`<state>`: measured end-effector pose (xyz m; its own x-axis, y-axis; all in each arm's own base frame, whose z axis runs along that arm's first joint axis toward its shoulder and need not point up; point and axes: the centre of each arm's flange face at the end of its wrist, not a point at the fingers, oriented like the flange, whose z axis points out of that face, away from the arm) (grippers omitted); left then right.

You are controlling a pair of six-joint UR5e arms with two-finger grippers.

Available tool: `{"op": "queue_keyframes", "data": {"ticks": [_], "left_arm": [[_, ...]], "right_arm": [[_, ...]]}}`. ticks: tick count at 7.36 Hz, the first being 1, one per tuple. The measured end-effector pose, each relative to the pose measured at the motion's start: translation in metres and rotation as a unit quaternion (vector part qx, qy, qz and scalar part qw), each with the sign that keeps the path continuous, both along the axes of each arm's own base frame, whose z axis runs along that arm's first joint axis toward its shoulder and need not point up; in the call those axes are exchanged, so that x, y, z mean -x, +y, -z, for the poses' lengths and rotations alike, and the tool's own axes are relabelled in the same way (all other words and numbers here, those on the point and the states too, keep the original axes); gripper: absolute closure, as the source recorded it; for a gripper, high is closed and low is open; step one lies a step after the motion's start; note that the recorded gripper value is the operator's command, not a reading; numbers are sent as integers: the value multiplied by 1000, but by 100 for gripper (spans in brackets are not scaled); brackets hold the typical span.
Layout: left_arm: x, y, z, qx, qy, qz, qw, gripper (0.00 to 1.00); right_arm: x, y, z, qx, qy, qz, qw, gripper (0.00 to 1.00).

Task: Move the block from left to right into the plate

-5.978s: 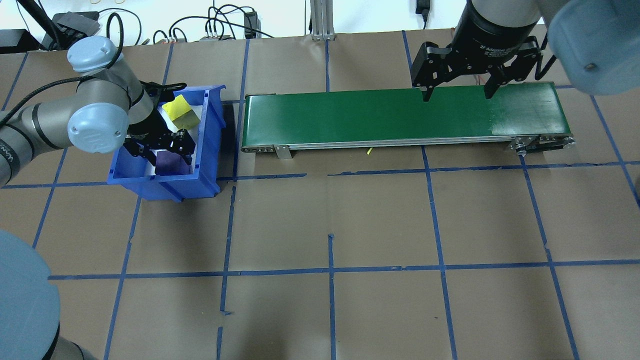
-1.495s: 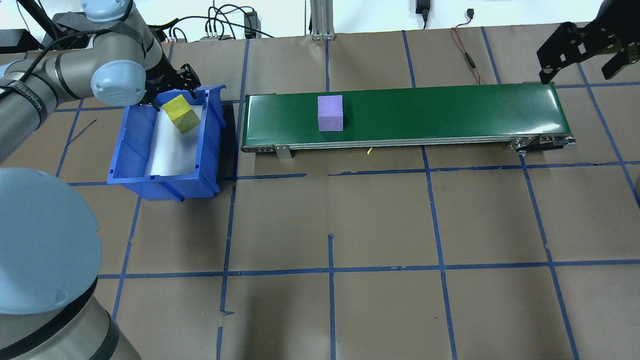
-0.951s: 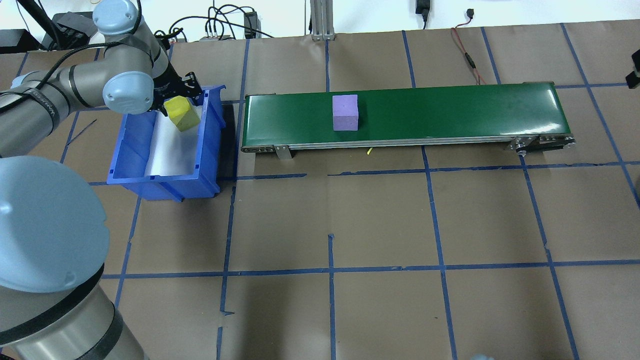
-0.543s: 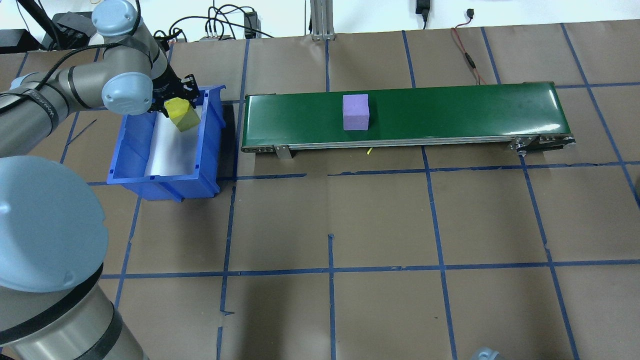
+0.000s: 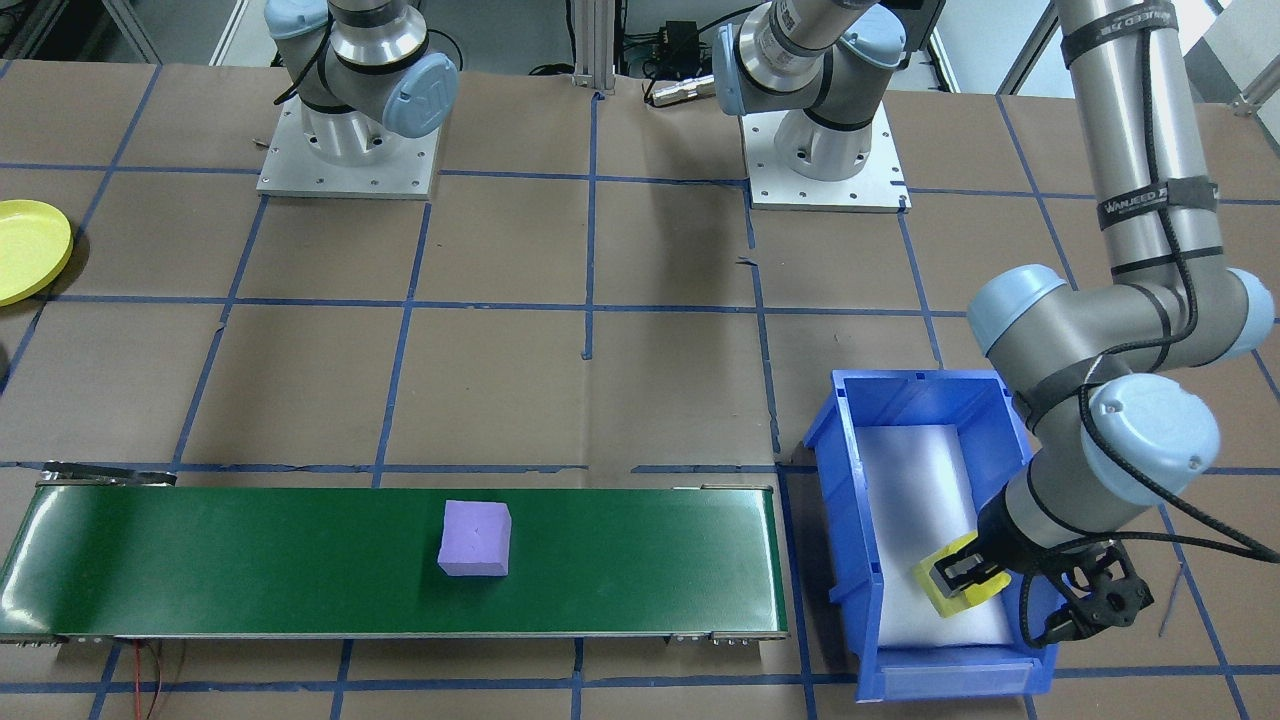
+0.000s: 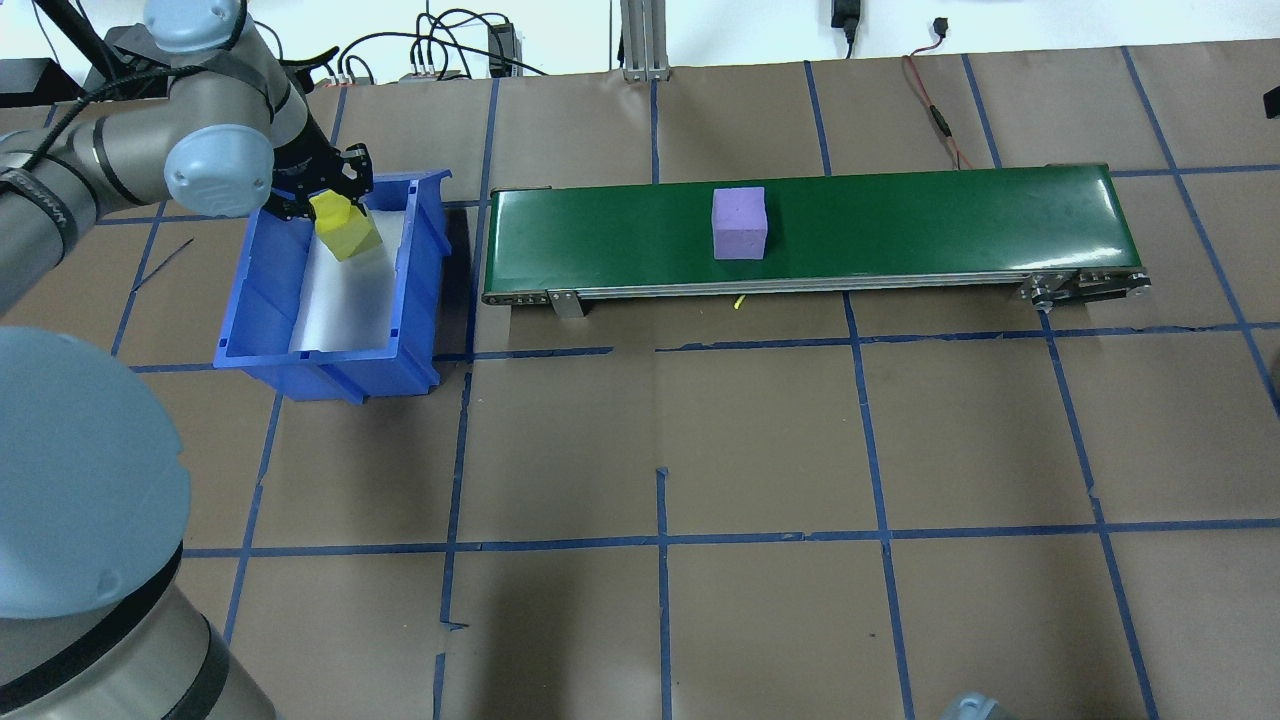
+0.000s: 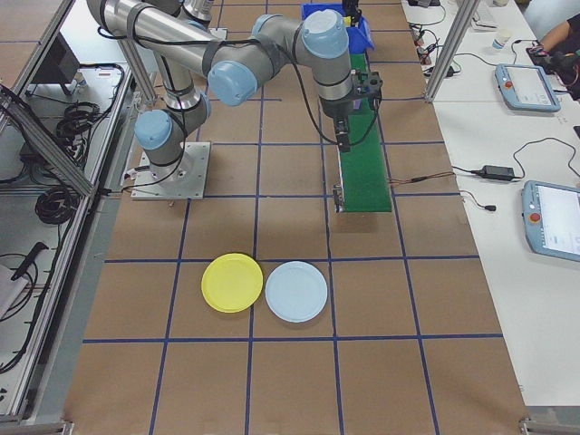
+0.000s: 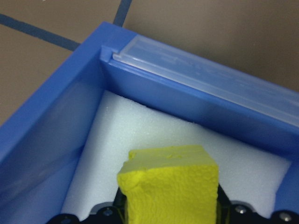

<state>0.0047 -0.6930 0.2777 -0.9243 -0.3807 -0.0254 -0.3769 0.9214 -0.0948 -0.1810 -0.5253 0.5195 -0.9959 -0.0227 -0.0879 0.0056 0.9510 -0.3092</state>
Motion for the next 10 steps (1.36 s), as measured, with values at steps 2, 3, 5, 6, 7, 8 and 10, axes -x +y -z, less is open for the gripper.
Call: {"op": "queue_keyframes", "data": {"ticks": [2, 3, 5, 6, 7, 8, 10], "left_arm": [[4, 15, -51, 3, -1, 1, 1000, 73], [10, 21, -70, 4, -2, 7, 1000, 73], [62, 31, -97, 5, -3, 50, 999, 72], [100, 36, -104, 8, -5, 78, 997, 72], [129, 40, -104, 10, -6, 101, 995, 72], [157, 42, -97, 14, -6, 127, 992, 72], [210, 40, -65, 21, -6, 175, 984, 72]], "right_arm": [[12, -19, 16, 3, -10, -8, 1000, 0], [20, -40, 53, -4, -38, -13, 999, 0], [28, -64, 121, -11, -85, -15, 996, 0], [26, -64, 146, -27, -106, 7, 994, 0], [22, -59, 165, -48, -128, 46, 990, 0], [18, -53, 179, -67, -143, 74, 985, 0], [14, -47, 191, -85, -155, 89, 980, 0]]}}
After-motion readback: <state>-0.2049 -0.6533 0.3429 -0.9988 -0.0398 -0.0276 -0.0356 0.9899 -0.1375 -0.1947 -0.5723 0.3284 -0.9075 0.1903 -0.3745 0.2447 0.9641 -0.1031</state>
